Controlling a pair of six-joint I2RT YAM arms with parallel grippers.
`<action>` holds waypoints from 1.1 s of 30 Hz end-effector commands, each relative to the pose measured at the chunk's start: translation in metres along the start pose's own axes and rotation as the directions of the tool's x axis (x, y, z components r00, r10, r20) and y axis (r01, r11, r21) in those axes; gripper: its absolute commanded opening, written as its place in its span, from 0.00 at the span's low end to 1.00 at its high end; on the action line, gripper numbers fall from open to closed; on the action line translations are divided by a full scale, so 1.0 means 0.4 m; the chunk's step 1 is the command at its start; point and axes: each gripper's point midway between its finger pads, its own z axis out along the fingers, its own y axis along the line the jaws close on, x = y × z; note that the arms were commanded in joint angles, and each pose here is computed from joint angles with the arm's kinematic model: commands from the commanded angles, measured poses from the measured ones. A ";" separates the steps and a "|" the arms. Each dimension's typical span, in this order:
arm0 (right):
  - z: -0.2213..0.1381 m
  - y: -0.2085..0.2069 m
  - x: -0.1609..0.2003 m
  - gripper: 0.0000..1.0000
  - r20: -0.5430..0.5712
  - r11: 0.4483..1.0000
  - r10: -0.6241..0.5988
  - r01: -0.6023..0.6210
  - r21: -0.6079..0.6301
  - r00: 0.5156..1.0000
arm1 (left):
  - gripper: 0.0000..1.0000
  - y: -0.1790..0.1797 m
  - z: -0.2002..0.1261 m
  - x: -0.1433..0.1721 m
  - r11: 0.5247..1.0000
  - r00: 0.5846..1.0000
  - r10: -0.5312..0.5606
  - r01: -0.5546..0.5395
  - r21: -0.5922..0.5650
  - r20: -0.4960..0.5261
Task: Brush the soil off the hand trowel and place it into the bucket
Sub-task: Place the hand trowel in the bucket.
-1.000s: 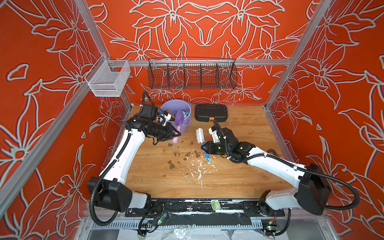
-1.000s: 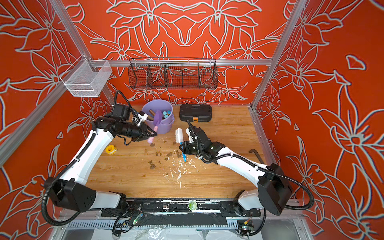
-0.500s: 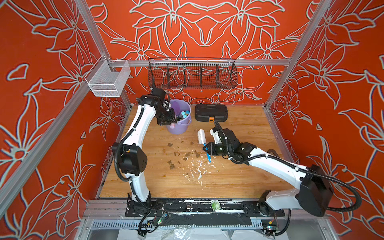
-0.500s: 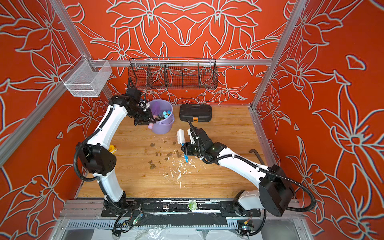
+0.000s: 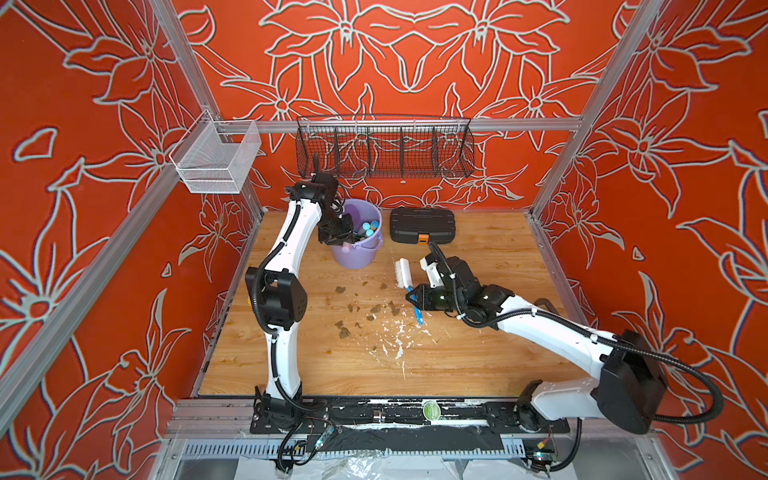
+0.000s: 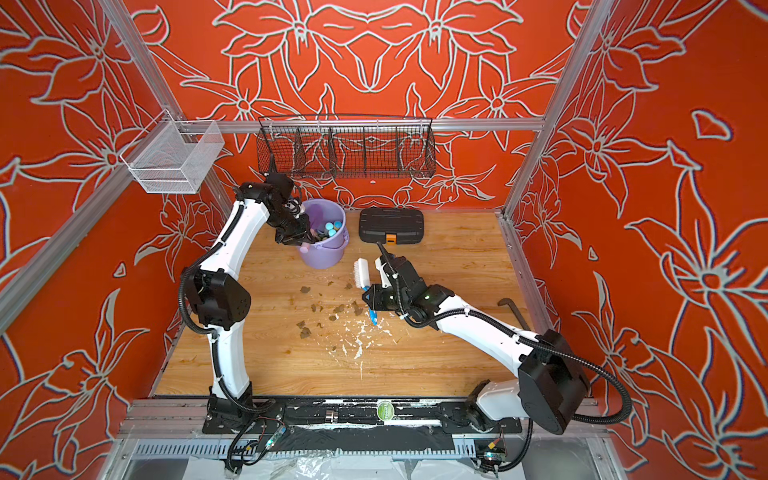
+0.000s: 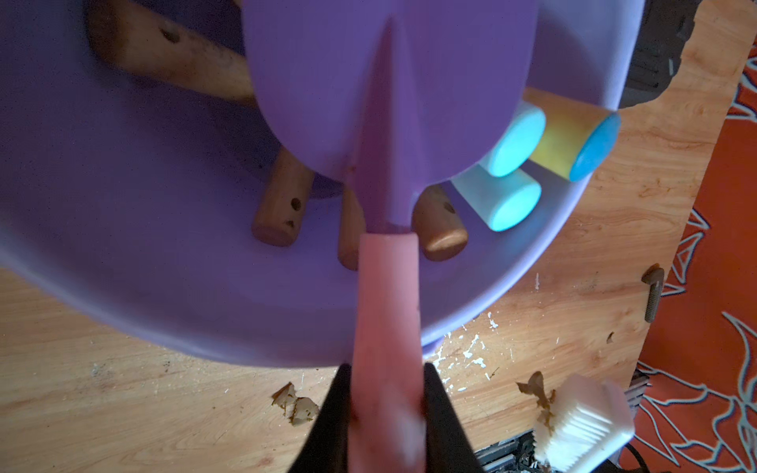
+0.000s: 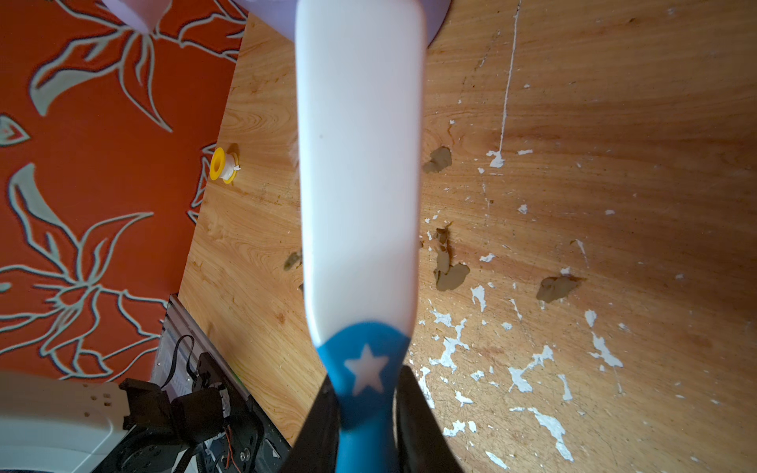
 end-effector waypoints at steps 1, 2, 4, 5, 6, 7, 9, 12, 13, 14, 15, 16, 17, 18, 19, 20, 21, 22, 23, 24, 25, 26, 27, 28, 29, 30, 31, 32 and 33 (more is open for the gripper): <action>-0.005 0.011 -0.012 0.00 0.014 1.000 -0.014 0.014 -0.020 1.000 | 0.11 -0.001 -0.016 -0.013 1.000 1.000 -0.009 0.009 -0.002 0.011; -0.005 0.011 -0.013 0.00 0.015 1.000 -0.015 0.015 -0.022 1.000 | 0.15 0.000 -0.014 -0.016 1.000 1.000 -0.010 0.010 -0.004 0.010; -0.004 0.013 -0.012 0.00 0.013 1.000 -0.015 0.015 -0.027 1.000 | 0.25 -0.001 -0.013 -0.019 1.000 1.000 -0.009 0.009 -0.005 0.011; -0.005 0.014 -0.012 0.00 0.012 0.999 -0.015 0.015 -0.029 1.000 | 0.27 -0.002 -0.013 -0.022 1.000 1.000 -0.008 0.008 -0.004 0.015; -0.005 0.014 -0.011 0.00 0.010 0.999 -0.015 0.016 -0.030 1.000 | 0.28 -0.004 -0.014 -0.023 1.000 1.000 -0.008 0.008 0.000 0.017; -0.006 0.016 -0.011 0.00 0.009 0.999 -0.014 0.015 -0.032 1.000 | 0.29 -0.006 -0.016 -0.024 1.000 1.000 -0.009 0.009 0.003 0.019; -0.007 0.017 -0.010 0.00 0.009 0.999 -0.015 0.015 -0.035 1.000 | 0.31 -0.007 -0.017 -0.027 1.000 1.000 -0.008 0.008 0.004 0.024; -0.007 0.017 -0.009 0.00 0.006 0.999 -0.014 0.014 -0.035 1.000 | 0.31 -0.010 -0.021 -0.030 1.000 1.000 -0.006 0.006 0.005 0.030; -0.008 0.018 -0.009 0.00 0.007 0.999 -0.013 0.014 -0.037 1.000 | 0.31 -0.011 -0.023 -0.030 1.000 0.999 -0.006 0.006 0.007 0.032; -0.010 0.020 -0.011 0.00 0.010 0.999 -0.014 0.015 -0.039 1.000 | 0.31 -0.012 -0.027 -0.031 1.000 0.999 -0.006 0.005 0.010 0.036; -0.010 0.019 -0.011 0.00 0.011 0.999 -0.015 0.015 -0.039 1.000 | 0.31 -0.012 -0.029 -0.032 1.000 0.999 -0.005 0.005 0.009 0.040; -0.011 0.019 -0.011 0.00 0.010 0.999 -0.016 0.016 -0.039 1.000 | 0.31 -0.012 -0.033 -0.035 1.000 0.999 -0.002 0.002 0.006 0.047; -0.012 0.020 -0.012 0.00 0.011 0.999 -0.015 0.015 -0.040 1.000 | 0.32 -0.012 -0.036 -0.037 1.000 0.999 -0.001 0.001 0.002 0.054; -0.013 0.019 -0.013 0.00 0.012 0.999 -0.014 0.015 -0.039 1.000 | 0.34 -0.011 -0.037 -0.038 1.000 0.998 -0.001 0.001 -0.002 0.058; -0.012 0.018 -0.012 0.00 0.009 0.999 -0.013 0.013 -0.039 1.000 | 0.35 -0.010 -0.036 -0.039 1.000 0.998 0.000 0.001 -0.002 0.058; -0.012 0.019 -0.014 0.00 0.009 0.999 -0.014 0.014 -0.041 1.000 | 0.38 -0.012 -0.036 -0.040 1.000 0.998 0.000 0.000 0.001 0.058; -0.012 0.017 -0.014 0.00 0.008 0.999 -0.013 0.013 -0.039 1.000 | 0.41 -0.014 -0.036 -0.040 1.000 0.998 -0.001 0.001 0.005 0.058; -0.012 0.018 -0.014 0.00 0.008 0.999 -0.013 0.014 -0.038 1.000 | 0.43 -0.014 -0.036 -0.040 1.000 0.998 -0.001 0.001 0.006 0.058; -0.012 0.019 -0.015 0.00 0.008 0.999 -0.014 0.014 -0.039 1.000 | 0.44 -0.014 -0.038 -0.041 1.000 0.998 -0.002 0.001 0.005 0.061; -0.012 0.019 -0.014 0.00 0.007 0.999 -0.012 0.013 -0.039 1.000 | 0.45 -0.013 -0.039 -0.041 1.000 0.998 -0.001 0.001 0.003 0.064; -0.012 0.020 -0.014 0.00 0.008 0.999 -0.013 0.014 -0.042 1.000 | 0.45 -0.013 -0.044 -0.042 1.000 0.998 -0.002 0.002 0.000 0.069; -0.012 0.019 -0.014 0.00 0.006 0.999 -0.013 0.014 -0.043 1.000 | 0.45 -0.011 -0.050 -0.042 1.000 0.997 -0.001 0.001 -0.004 0.076; -0.009 0.017 -0.011 0.00 0.001 0.999 -0.014 0.014 -0.043 1.000 | 0.45 -0.011 -0.056 -0.042 1.000 0.996 0.002 -0.001 -0.008 0.084; -0.009 0.017 -0.011 0.00 0.001 0.999 -0.012 0.012 -0.045 1.000 | 0.45 -0.011 -0.068 -0.044 1.000 0.995 0.007 -0.006 -0.014 0.102; -0.007 0.017 -0.009 0.00 -0.003 0.999 -0.011 0.011 -0.050 1.000 | 0.45 -0.009 -0.082 -0.047 1.000 0.992 0.011 -0.008 -0.023 0.124; -0.005 0.018 -0.005 0.00 -0.008 0.998 -0.009 0.008 -0.055 1.000 | 0.45 -0.009 -0.097 -0.048 0.999 0.989 0.017 -0.013 -0.030 0.146; -0.003 0.017 -0.004 0.00 -0.014 0.998 0.001 -0.002 -0.065 1.000 | 0.46 -0.010 -0.117 -0.048 0.999 0.985 0.024 -0.018 -0.035 0.172; -0.002 0.019 -0.001 0.00 -0.023 0.996 0.014 -0.015 -0.083 1.000 | 0.46 -0.011 -0.139 -0.047 0.999 0.980 0.027 -0.018 -0.044 0.199; 0.001 0.018 0.000 0.00 -0.032 0.993 0.040 -0.044 -0.110 0.999 | 0.47 -0.016 -0.165 -0.042 0.999 0.973 0.035 -0.025 -0.044 0.228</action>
